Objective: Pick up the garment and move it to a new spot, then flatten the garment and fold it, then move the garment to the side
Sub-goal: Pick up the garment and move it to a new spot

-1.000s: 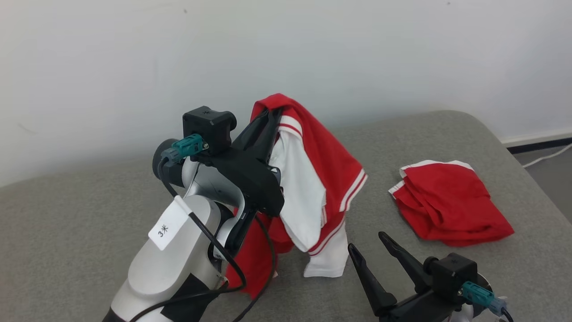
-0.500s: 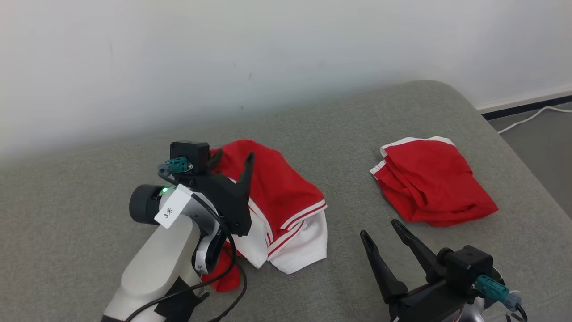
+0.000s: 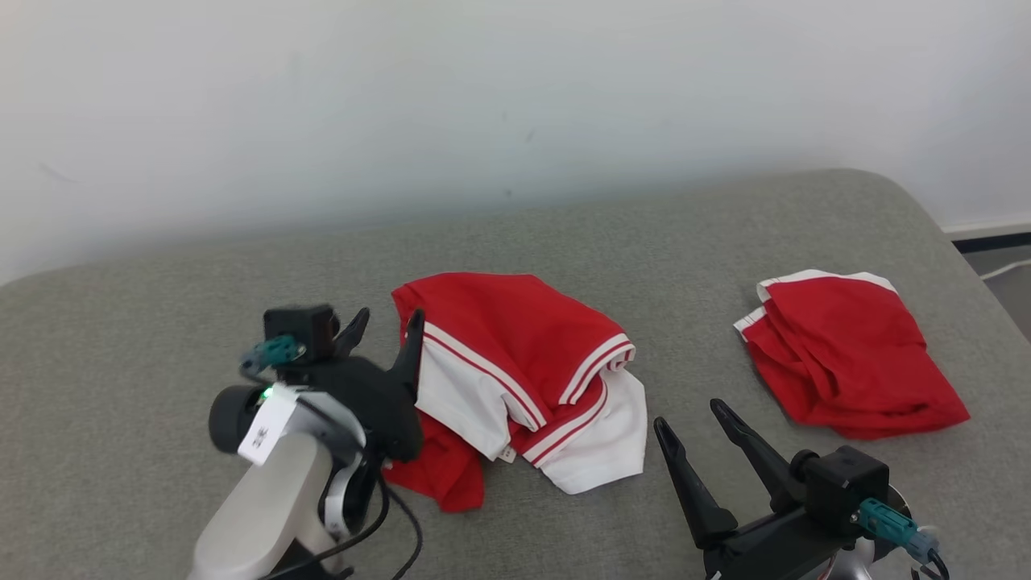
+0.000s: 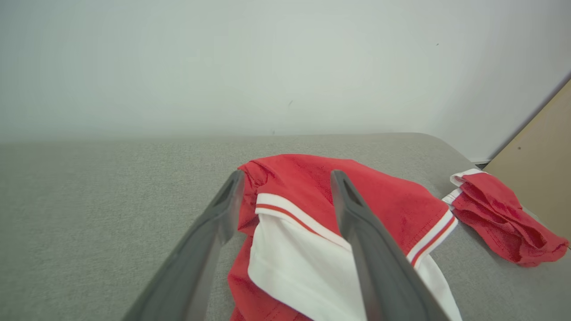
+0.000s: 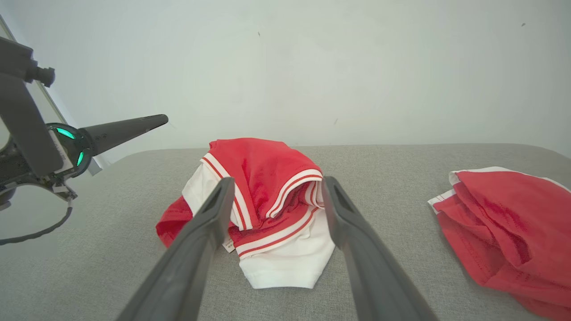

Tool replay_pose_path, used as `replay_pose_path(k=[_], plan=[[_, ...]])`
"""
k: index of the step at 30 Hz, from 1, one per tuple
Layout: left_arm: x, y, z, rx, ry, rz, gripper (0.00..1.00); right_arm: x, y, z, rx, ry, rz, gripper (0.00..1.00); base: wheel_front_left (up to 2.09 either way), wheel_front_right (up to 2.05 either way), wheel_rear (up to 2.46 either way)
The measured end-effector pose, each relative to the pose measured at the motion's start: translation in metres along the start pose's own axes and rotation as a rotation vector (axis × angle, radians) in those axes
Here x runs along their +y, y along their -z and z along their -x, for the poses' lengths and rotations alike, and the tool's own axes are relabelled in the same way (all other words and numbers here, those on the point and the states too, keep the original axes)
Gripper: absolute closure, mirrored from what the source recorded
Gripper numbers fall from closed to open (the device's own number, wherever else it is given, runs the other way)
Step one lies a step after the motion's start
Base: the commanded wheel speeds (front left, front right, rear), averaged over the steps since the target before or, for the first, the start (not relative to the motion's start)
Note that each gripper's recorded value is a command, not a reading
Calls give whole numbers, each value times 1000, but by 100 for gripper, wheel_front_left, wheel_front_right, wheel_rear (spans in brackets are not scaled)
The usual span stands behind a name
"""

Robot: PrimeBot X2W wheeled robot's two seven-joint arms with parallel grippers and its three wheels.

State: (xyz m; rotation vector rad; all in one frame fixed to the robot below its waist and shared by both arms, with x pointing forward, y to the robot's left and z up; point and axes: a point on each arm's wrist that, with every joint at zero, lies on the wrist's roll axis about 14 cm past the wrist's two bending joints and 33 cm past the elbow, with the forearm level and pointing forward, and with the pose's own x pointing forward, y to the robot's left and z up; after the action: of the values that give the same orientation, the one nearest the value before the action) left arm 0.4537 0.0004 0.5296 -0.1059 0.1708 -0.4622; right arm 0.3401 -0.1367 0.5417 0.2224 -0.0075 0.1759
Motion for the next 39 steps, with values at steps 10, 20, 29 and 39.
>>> replay_pose_path(k=[10, 20, 29, 39], plan=[[32, 23, 44, -29, -68, -20, 0, 14, 2, -1, 2, -46, 3, 0, 0, 0, 0], [-19, 56, 56, 32, 89, -41, 0, 17, 3, 3, 4, -57, 4, 0, 0, 0, 0], [-58, 70, 50, 83, 206, -77, 0, 4, 7, 12, 21, -25, -4, 0, 0, 0, 0], [-70, 92, 30, 182, 214, -192, 0, -18, 11, 24, 30, 52, -10, 0, 0, 0, 0]])
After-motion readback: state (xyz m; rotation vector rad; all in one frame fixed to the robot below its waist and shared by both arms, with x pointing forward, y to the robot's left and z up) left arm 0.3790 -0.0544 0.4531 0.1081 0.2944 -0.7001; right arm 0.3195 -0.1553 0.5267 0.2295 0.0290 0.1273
